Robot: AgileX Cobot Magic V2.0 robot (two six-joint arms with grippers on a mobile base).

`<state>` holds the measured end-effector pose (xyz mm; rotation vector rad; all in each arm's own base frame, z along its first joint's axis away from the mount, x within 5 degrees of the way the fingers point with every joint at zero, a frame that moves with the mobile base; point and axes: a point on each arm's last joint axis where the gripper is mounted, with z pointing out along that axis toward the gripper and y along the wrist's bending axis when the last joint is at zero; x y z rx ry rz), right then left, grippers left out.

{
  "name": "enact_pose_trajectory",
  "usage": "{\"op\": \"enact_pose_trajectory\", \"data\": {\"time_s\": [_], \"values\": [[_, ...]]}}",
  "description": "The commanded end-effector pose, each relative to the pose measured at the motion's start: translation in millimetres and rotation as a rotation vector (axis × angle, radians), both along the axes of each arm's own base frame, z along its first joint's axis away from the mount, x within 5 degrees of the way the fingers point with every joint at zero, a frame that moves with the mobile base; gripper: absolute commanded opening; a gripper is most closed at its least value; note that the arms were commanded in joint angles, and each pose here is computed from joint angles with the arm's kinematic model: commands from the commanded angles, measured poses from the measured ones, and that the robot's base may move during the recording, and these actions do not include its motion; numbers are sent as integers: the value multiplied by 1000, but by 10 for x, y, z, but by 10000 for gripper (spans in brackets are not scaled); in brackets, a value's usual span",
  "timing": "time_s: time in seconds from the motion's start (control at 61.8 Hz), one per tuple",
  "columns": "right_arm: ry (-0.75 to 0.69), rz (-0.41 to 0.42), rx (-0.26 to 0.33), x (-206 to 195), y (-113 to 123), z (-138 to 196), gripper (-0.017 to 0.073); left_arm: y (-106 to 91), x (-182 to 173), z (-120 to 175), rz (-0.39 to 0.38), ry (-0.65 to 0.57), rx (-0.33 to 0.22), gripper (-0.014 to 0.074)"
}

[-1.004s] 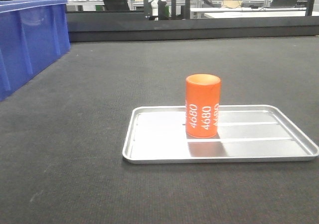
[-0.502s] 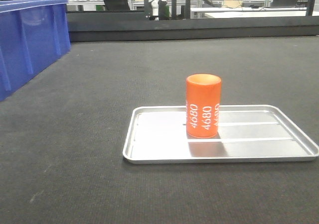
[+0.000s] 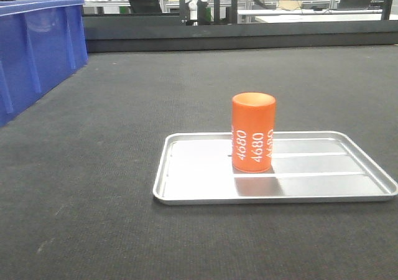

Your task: Grab orange capacitor from left shelf to right conveyor

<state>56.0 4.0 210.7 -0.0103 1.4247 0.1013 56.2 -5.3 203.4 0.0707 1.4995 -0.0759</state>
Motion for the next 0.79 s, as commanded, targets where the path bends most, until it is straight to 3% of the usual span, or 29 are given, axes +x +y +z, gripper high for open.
{"op": "enact_pose_trajectory", "data": {"time_s": [0.0,0.275,0.777], "values": [[-103,3,8,-34,-1,75,50,-1,-3,95,-4,-84,-14,-105],[-116,-77,47,-35,-51,87,50,-1,-3,95,-4,-84,-14,-105],[-148,-78,31,-43,-49,115,50,-1,-3,95,-4,-84,-14,-105]]}}
